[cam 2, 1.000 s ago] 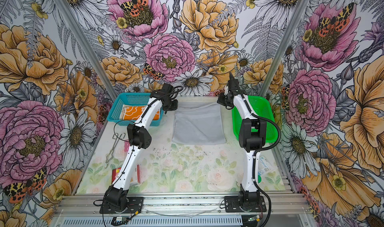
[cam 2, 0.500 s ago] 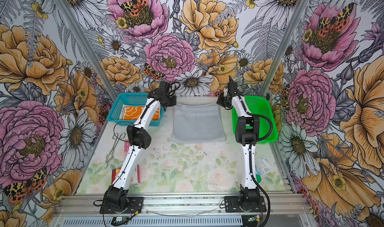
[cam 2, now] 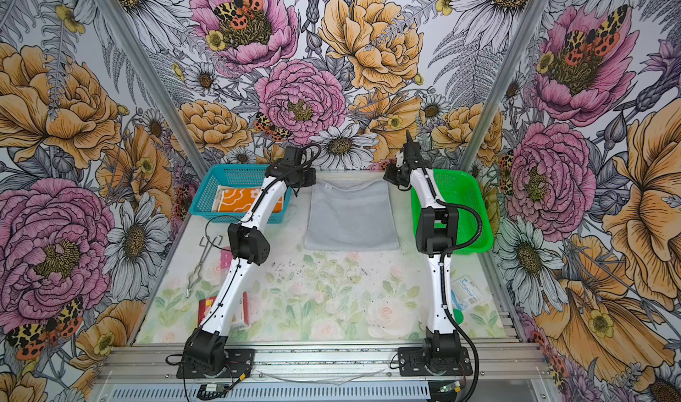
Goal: Fold and stack the towels
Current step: 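Lay the held edge onto the far edge and open both grippers, then move both grippers to the folded towel's near corners and grasp them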
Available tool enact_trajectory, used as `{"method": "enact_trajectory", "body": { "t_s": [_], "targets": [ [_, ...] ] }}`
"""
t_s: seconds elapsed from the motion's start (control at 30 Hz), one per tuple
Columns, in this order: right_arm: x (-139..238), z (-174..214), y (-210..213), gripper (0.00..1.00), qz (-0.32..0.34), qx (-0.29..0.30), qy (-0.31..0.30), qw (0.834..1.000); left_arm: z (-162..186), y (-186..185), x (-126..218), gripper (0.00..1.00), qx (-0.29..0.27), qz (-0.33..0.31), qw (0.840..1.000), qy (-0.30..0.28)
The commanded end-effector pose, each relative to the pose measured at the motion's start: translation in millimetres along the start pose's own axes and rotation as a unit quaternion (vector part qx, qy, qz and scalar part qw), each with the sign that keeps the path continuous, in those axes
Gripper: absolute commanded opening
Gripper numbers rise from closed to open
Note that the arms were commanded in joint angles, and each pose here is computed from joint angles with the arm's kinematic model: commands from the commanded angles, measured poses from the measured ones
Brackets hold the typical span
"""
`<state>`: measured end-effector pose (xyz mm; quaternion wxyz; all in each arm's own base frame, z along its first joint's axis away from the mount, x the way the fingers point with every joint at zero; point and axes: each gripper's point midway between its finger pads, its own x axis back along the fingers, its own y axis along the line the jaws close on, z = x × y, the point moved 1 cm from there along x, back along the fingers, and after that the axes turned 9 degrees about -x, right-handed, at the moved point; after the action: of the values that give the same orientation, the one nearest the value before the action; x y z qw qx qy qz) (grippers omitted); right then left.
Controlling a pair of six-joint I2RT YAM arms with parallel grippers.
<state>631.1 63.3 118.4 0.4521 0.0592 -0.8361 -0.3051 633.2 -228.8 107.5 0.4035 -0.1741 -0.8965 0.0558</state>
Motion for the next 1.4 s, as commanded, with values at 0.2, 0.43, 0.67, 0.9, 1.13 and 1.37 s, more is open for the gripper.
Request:
{"method": "enact_trajectory", "body": {
  "t_s": [0.2,0.43,0.67,0.9,1.13,1.37],
  "targets": [
    [-20.4,-11.3,-17.4,0.21,0.014,-0.012,-0.019,1.0,-37.0,-1.5,-9.7,0.45,-0.027,-0.009,0.995,-0.095],
    [16.4,-25.1,12.3,0.66,-0.005,0.024,-0.042,0.999,-86.5,-39.6,57.2,0.64,-0.061,0.012,0.986,-0.153],
    [80.9,53.6,51.8,0.66,-0.007,0.043,0.02,0.999,1.3,-59.8,134.6,0.59,-0.094,-0.056,0.992,0.07],
    [127.6,180.7,-0.1,0.62,0.029,-0.011,0.053,0.998,105.6,-55.0,192.6,0.53,-0.064,-0.051,0.986,0.143],
    [133.4,239.3,-49.1,0.61,0.061,-0.033,0.079,0.994,190.2,-72.9,179.2,0.53,0.009,0.061,0.987,0.147],
    [128.2,236.3,-62.0,0.58,0.078,-0.04,0.07,0.994,208.9,-65.4,150.3,0.5,0.05,0.052,0.988,0.134]
  ]
}}
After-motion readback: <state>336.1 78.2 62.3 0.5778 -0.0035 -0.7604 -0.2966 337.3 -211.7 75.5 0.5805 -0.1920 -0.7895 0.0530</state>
